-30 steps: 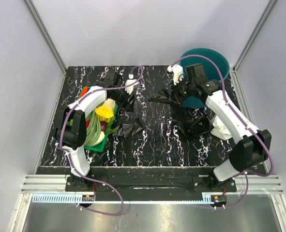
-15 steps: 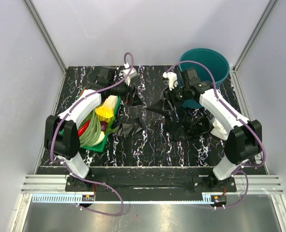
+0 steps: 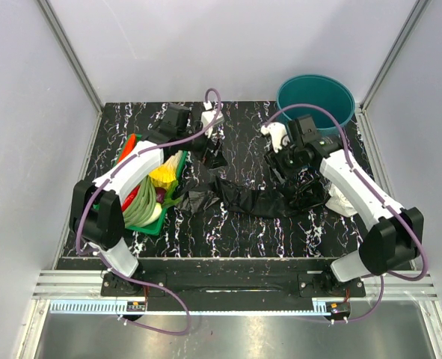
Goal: Put the trash bags into the trash bin
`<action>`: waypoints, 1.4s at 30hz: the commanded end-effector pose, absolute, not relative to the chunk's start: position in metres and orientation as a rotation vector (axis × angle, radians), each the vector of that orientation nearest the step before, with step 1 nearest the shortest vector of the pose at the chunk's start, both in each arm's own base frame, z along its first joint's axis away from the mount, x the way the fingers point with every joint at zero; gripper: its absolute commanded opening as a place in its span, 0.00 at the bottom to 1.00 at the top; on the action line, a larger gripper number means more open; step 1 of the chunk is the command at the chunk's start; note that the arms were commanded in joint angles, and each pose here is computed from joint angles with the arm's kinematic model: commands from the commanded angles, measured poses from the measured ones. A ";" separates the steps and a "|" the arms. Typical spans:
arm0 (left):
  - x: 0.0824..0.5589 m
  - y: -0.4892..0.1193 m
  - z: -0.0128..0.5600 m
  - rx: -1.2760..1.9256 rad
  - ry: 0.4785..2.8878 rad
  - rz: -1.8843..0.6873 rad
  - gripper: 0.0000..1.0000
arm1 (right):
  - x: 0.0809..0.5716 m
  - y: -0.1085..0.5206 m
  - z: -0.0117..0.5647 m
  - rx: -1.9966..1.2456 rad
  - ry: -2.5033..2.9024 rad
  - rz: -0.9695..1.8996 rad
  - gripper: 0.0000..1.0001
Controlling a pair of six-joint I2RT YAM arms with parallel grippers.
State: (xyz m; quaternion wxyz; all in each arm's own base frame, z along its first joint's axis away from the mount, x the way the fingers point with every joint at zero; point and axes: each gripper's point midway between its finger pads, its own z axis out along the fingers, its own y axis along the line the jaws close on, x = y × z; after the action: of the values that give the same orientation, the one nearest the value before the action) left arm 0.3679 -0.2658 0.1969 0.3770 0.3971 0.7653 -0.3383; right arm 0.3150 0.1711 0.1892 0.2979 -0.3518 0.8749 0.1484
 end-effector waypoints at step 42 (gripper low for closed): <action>0.364 -0.270 0.187 1.096 1.913 -0.837 0.99 | 0.321 0.127 0.101 -0.960 2.501 0.088 0.00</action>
State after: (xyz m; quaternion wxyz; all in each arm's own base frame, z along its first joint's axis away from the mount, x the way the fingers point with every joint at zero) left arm 0.3600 -0.2628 0.1664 0.3562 0.4112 0.7776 -0.3151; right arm 0.3074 0.0933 0.0388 0.1550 -0.3205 0.9333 -0.0465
